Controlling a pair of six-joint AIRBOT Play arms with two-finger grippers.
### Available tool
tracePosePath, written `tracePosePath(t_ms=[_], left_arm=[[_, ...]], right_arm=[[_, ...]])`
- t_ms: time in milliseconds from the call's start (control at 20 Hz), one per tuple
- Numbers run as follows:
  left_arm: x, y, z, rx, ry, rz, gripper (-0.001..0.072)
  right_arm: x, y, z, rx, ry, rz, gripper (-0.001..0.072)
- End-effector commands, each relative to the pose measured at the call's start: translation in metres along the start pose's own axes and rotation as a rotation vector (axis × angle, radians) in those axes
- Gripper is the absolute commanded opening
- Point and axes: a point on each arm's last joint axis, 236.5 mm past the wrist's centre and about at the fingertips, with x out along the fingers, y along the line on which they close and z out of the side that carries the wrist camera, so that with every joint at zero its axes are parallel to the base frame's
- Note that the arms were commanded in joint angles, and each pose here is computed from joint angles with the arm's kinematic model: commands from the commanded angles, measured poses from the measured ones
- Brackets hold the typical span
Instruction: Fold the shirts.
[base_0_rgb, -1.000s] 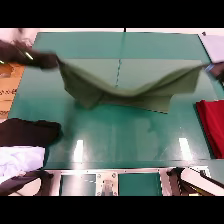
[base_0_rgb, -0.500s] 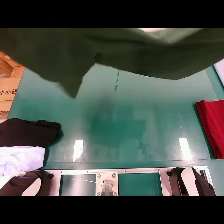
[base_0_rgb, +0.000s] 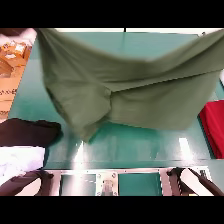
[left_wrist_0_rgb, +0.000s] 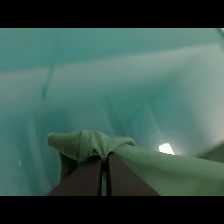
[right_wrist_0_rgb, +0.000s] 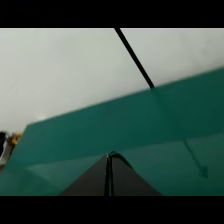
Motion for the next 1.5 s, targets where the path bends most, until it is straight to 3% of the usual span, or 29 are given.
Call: tracePosePath(t_ms=[0,150,300,350,400,450,500,550,600,650,700,800,950,1000,1100,1200,1250,1300,1450], left_arm=[[0.120,0.065,-0.080,-0.164,0.226,-0.018,0.0027],[0.215,0.114,-0.142,-0.276,0.323,-0.039,0.0028],[0.258,0.148,-0.171,-0.327,0.314,-0.007,0.0029],[0.260,0.155,-0.171,-0.335,0.306,0.005,0.0093],[0.255,0.161,-0.167,-0.346,0.303,0.007,0.0389],[0.246,0.165,-0.162,-0.374,0.316,-0.004,0.0502],[0.232,0.168,-0.155,-0.381,0.336,-0.025,0.0502],[0.214,0.171,-0.148,-0.384,0.360,-0.050,0.0502],[0.198,0.174,-0.143,-0.386,0.387,-0.073,0.0502],[0.180,0.178,-0.140,-0.403,0.420,-0.086,0.0502],[0.164,0.186,-0.142,-0.416,0.458,-0.083,0.0503],[0.145,0.206,-0.159,-0.440,0.532,-0.025,0.0503],[0.139,0.231,-0.195,-0.443,0.625,0.088,0.0503],[0.144,0.235,-0.203,-0.454,0.620,0.099,0.0503],[0.155,0.247,-0.223,-0.484,0.606,0.131,0.0502],[0.167,0.246,-0.244,-0.514,0.613,0.106,0.0502],[0.174,0.239,-0.253,-0.529,0.627,0.063,0.0501],[0.180,0.232,-0.263,-0.537,0.645,0.031,0.0501],[0.197,0.203,-0.281,-0.490,0.701,-0.040,0.0493]], right_arm=[[0.089,-0.088,-0.112,0.115,0.302,-0.094,0.0014],[0.145,-0.156,-0.193,0.257,0.448,-0.161,0.0015],[0.167,-0.200,-0.247,0.353,0.540,-0.201,0.0015],[0.169,-0.208,-0.252,0.366,0.547,-0.209,0.0015],[0.168,-0.215,-0.248,0.376,0.537,-0.217,0.0017],[0.164,-0.219,-0.240,0.380,0.527,-0.215,0.0088],[0.157,-0.220,-0.229,0.400,0.528,-0.200,0.0219],[0.146,-0.218,-0.219,0.432,0.544,-0.176,0.0230],[0.131,-0.217,-0.210,0.459,0.562,-0.150,0.0208],[0.118,-0.217,-0.204,0.479,0.572,-0.135,0.0099],[0.103,-0.216,-0.200,0.495,0.585,-0.122,0.0046],[0.075,-0.216,-0.207,0.506,0.624,-0.143,0.0018],[0.030,-0.229,-0.245,0.541,0.673,-0.319,0.0015],[0.014,-0.234,-0.262,0.575,0.686,-0.395,0.0040],[-0.004,-0.230,-0.291,0.622,0.708,-0.446,0.0196],[-0.012,-0.221,-0.321,0.669,0.758,-0.444,0.0223],[-0.014,-0.216,-0.336,0.690,0.780,-0.443,0.0328],[-0.016,-0.213,-0.348,0.697,0.800,-0.444,0.0361],[-0.013,-0.203,-0.370,0.701,0.836,-0.439,0.0361]])
